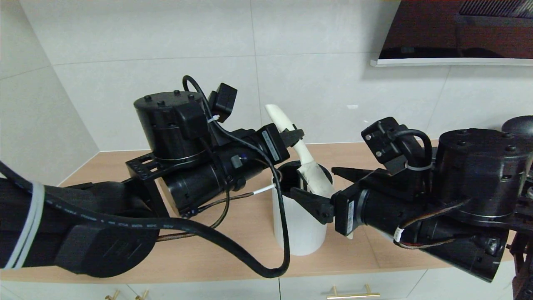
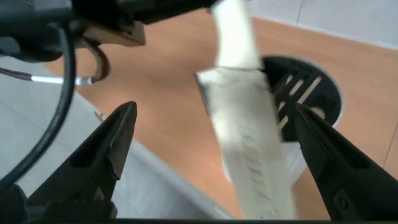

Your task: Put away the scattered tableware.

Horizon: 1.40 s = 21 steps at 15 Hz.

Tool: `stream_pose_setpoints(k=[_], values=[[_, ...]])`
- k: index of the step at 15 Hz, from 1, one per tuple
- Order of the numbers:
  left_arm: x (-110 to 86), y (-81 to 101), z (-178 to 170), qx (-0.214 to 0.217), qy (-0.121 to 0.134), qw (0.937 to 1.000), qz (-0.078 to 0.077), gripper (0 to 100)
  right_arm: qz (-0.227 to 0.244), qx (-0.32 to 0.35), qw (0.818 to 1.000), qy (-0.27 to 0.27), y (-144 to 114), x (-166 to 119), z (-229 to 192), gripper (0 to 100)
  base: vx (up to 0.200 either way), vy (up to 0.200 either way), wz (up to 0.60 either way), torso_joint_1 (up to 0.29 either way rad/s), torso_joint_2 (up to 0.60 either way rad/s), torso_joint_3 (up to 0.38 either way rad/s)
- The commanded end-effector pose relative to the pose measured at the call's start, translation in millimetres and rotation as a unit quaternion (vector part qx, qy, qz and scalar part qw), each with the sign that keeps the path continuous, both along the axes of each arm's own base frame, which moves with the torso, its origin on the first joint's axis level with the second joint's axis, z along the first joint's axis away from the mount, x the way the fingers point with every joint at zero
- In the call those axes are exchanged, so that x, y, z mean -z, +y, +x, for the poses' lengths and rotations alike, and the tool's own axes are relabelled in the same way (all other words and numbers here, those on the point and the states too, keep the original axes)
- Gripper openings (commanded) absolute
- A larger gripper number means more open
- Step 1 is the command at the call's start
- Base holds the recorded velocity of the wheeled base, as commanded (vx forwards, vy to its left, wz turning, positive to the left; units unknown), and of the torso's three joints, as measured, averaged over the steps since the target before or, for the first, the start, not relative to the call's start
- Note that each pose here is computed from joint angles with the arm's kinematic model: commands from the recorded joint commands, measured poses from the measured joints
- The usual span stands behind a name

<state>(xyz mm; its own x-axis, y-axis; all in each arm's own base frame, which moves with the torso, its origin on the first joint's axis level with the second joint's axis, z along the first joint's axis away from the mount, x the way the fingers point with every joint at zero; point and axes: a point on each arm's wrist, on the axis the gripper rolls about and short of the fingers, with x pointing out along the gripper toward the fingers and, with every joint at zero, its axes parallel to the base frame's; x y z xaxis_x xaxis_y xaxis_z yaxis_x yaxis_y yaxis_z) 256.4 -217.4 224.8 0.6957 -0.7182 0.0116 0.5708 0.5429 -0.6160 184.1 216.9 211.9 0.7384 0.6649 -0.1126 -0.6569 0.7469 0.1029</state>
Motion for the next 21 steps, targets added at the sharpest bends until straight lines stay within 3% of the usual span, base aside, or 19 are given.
stream_pose_setpoints(k=[1, 2, 3, 5, 6, 7, 8, 9, 11, 13, 16, 21], values=[[-22.2, 11.0, -14.6, 0.001, -0.032, 0.9994, -0.015, 0, 0.019, 0.002, 1.0, -0.018, -10.1, -14.5, -7.5, 100, 0.0, 0.0, 0.0, 0.0, 0.0, 0.0], [-32.2, 17.5, -21.7, 0.0, -0.051, 0.9985, -0.019, 0, 0.032, 0.006, 0.999, -0.029, -17.7, -23.6, -10.7, 100, 0.0, 0.0, 0.0, 0.0, 0.0, 0.0], [-31.0, 19.7, -21.6, -0.002, -0.07, 0.9976, -0.002, 0, 0.037, 0.014, 0.999, -0.034, -23.1, -27.6, -10.0, 100, 0.0, 0.0, 0.0, 0.0, 0.0, 0.0], [-27.1, 29.4, -15.0, -0.027, -0.146, 0.9882, 0.039, 0, 0.045, 0.033, 0.997, -0.044, -33.3, -34.0, -5.9, 100, 0.0, 0.0, 0.0, 0.0, 0.0, 0.0], [-26.1, 32.1, -9.6, -0.038, -0.185, 0.9808, 0.047, 0, 0.048, 0.041, 0.997, -0.046, -37.0, -36.3, -4.0, 100, 0.0, 0.0, 0.0, 0.0, 0.0, 0.0], [-25.9, 32.1, -8.1, -0.041, -0.198, 0.9781, 0.049, 0, 0.048, 0.042, 0.997, -0.048, -37.5, -36.5, -3.5, 100, 0.0, 0.0, 0.0, 0.0, 0.0, 0.0], [-27.1, 30.1, -3.7, -0.042, -0.245, 0.9676, 0.042, 0, 0.047, 0.045, 0.997, -0.047, -38.7, -36.3, -2.4, 100, 0.0, 0.0, 0.0, 0.0, 0.0, 0.0], [-25.3, 27.9, -0.9, -0.035, -0.273, 0.9605, 0.041, 0, 0.045, 0.046, 0.997, -0.046, -38.5, -35.1, -1.6, 100, 0.0, 0.0, 0.0, 0.0, 0.0, 0.0], [-18.4, 29.9, 7.2, -0.044, -0.316, 0.9453, 0.069, 0, 0.045, 0.046, 0.997, -0.045, -38.2, -34.7, -1.4, 100, 0.0, 0.0, 0.0, 0.0, 0.0, 0.0], [-11.9, 31.5, 11.1, -0.054, -0.337, 0.9341, 0.104, 0, 0.044, 0.056, 0.996, -0.046, -41.6, -34.8, 2.5, 100, 0.0, 0.0, 0.0, 0.0, 0.0, 0.0], [-7.3, 31.6, 11.0, -0.054, -0.34, 0.9313, 0.119, 0, 0.042, 0.057, 0.997, -0.044, -40.8, -33.2, 3.8, 100, 0.0, 0.0, 0.0, 0.0, 0.0, 0.0], [-7.9, 35.4, 9.8, -0.061, -0.347, 0.927, 0.129, 0, 0.039, 0.056, 0.997, -0.041, -39.8, -31.2, 4.8, 100, 0.0, 0.0, 0.0, 0.0, 0.0, 0.0]])
